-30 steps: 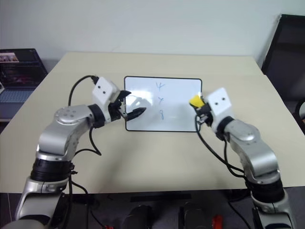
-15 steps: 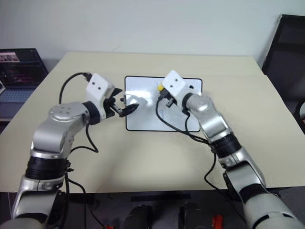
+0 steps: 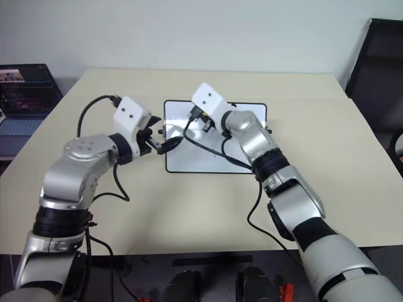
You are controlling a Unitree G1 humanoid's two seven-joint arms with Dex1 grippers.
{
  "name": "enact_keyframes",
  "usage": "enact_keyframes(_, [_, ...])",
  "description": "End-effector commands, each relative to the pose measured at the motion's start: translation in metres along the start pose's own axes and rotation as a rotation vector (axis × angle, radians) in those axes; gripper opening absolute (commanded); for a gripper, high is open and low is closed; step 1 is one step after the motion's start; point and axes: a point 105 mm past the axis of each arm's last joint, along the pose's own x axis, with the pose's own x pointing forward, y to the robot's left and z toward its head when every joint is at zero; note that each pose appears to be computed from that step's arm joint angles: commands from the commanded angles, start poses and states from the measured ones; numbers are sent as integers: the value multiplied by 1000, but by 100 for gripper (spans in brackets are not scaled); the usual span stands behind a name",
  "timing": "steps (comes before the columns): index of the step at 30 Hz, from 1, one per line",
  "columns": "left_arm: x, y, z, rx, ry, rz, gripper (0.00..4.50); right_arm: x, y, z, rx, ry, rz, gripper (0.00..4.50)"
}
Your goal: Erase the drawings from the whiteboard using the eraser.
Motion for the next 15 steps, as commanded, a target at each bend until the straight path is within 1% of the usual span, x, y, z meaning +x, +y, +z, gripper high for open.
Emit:
enact_keyframes(1, [-4,1,17,57,-56,15,450,-2,-15,7,-16,-20,-41,110])
enact_keyframes(10, [-1,-1,16,58,-63,4,450,-12,-21,-28,-38,77,-17,110])
enact_keyframes(15, [0,-1,16,61,-67,-1,450,-24,-31,-46,-54,130,-26,109])
